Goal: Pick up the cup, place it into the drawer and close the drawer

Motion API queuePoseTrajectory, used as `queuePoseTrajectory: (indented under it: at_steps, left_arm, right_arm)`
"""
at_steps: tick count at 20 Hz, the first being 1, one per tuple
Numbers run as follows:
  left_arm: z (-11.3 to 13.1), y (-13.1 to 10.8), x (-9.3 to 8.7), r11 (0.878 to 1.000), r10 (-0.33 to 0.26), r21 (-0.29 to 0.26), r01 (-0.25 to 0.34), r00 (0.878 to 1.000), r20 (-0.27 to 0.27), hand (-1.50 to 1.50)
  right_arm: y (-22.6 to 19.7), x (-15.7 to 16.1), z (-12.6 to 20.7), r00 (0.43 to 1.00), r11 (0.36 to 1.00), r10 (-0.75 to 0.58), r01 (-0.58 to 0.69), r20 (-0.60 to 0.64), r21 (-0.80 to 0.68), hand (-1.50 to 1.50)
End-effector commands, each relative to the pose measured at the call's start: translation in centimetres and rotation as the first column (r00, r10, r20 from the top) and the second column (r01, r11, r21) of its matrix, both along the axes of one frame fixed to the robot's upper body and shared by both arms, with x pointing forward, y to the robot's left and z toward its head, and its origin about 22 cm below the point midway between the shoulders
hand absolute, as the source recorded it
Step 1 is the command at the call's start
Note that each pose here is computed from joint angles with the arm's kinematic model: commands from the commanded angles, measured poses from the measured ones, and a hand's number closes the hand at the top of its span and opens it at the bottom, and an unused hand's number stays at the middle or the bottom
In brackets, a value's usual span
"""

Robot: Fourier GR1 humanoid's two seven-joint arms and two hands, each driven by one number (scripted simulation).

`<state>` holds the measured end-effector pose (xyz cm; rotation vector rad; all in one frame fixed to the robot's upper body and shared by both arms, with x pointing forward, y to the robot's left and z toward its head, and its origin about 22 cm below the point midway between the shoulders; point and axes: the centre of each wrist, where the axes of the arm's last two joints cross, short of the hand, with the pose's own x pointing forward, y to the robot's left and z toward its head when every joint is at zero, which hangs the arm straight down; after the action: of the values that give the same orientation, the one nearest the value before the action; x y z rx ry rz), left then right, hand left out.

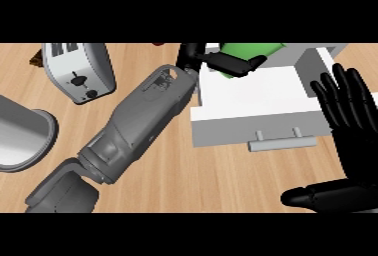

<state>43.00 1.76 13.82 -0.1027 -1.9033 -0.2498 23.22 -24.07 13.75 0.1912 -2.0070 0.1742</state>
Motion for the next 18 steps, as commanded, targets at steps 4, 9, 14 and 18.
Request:
queuePoseTrajectory:
  at_steps: [4,9,14,18]
  left_arm:
    - [-0.7,-0.6,-0.2,0.988,0.048,0.147,-0.051,0.999,0.023,1.50]
    - [-0.9,-0.5,-0.1,0.987,0.053,0.155,-0.052,0.999,-0.002,-1.50]
    - [1.1,-1.8,-0.6,0.999,-0.005,0.032,0.005,1.000,-0.003,-1.50]
    - [1.0,-1.9,-1.0,0.995,-0.041,-0.084,0.045,0.998,0.041,-1.50]
  right_arm:
    - [-1.3,0.5,-1.0,1.000,1.000,0.023,-0.023,-0.003,0.010,-1.50]
    - [0.0,0.7,0.2,0.999,0.999,0.047,-0.047,0.021,0.002,-1.50]
    - [0.9,0.6,-0.5,0.997,0.997,0.070,-0.071,0.020,0.041,-1.50]
    - [-0.1,0.1,-0.3,0.995,0.994,0.097,-0.097,0.007,0.059,-1.50]
